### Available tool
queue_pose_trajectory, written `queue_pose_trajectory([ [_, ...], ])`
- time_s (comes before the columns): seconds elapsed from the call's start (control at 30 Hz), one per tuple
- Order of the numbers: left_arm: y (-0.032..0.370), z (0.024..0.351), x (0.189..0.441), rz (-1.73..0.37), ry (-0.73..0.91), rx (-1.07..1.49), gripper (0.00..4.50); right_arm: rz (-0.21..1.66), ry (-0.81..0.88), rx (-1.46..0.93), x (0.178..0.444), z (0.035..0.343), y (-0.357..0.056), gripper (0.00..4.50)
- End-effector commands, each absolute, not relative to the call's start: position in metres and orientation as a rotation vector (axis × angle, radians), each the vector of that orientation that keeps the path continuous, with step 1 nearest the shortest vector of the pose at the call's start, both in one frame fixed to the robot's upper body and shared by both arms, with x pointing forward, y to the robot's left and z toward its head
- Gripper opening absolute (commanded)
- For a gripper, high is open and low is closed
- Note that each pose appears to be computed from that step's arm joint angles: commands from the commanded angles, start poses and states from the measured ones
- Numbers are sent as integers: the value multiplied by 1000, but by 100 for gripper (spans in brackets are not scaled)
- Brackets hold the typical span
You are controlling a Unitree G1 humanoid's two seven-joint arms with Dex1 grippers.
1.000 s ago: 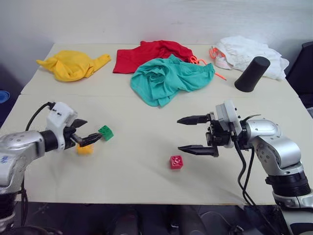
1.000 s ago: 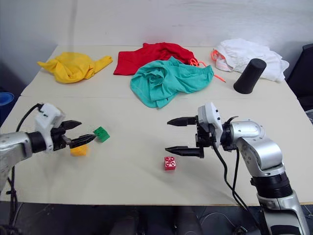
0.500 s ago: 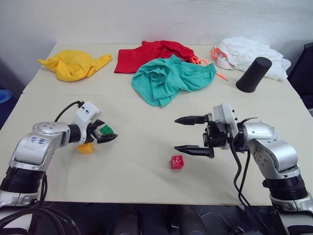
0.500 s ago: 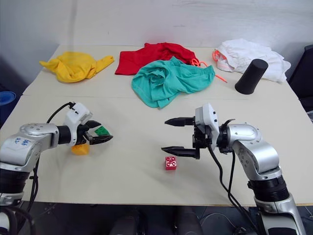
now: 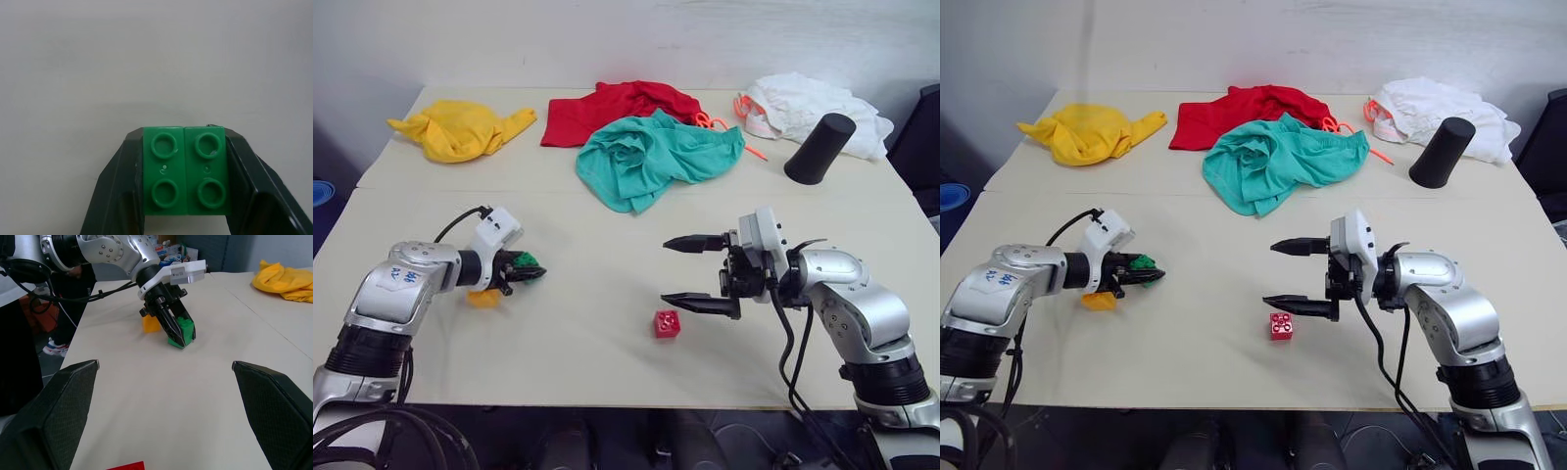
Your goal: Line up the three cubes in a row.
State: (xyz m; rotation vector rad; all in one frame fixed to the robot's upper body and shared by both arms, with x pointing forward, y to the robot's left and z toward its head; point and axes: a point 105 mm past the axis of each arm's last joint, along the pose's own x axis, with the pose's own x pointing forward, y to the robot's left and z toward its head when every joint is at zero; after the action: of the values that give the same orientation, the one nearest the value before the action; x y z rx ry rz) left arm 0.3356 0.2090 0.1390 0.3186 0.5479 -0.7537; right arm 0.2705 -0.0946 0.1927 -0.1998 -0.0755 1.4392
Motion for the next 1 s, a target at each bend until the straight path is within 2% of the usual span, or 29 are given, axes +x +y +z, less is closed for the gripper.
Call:
queue_pose_trajectory([
  [0.03, 191, 178, 328, -853, 439, 382, 152, 1474, -92, -282, 262, 197, -99, 450],
  [0.1, 175, 189, 317, -944, 410, 416, 152, 1485, -72, -320, 259, 191, -102, 450],
  [0.2, 139, 197, 286, -1149, 364, 522, 152, 1500, -29, -370, 255, 182, -111, 450],
  [0.4, 101, 173, 246, -1418, 397, 667, 152, 1534, 42, -476, 247, 168, -125, 450],
  [0.5, 102, 155, 243, -1478, 433, 753, 152, 1530, 53, -488, 247, 168, -131, 450],
  [0.7, 102, 117, 256, -1504, 484, 833, 152, 1489, 61, -492, 249, 170, -138, 450],
  [1.0, 93, 110, 261, -1502, 467, 789, 152, 1453, 52, -485, 249, 170, -138, 450],
])
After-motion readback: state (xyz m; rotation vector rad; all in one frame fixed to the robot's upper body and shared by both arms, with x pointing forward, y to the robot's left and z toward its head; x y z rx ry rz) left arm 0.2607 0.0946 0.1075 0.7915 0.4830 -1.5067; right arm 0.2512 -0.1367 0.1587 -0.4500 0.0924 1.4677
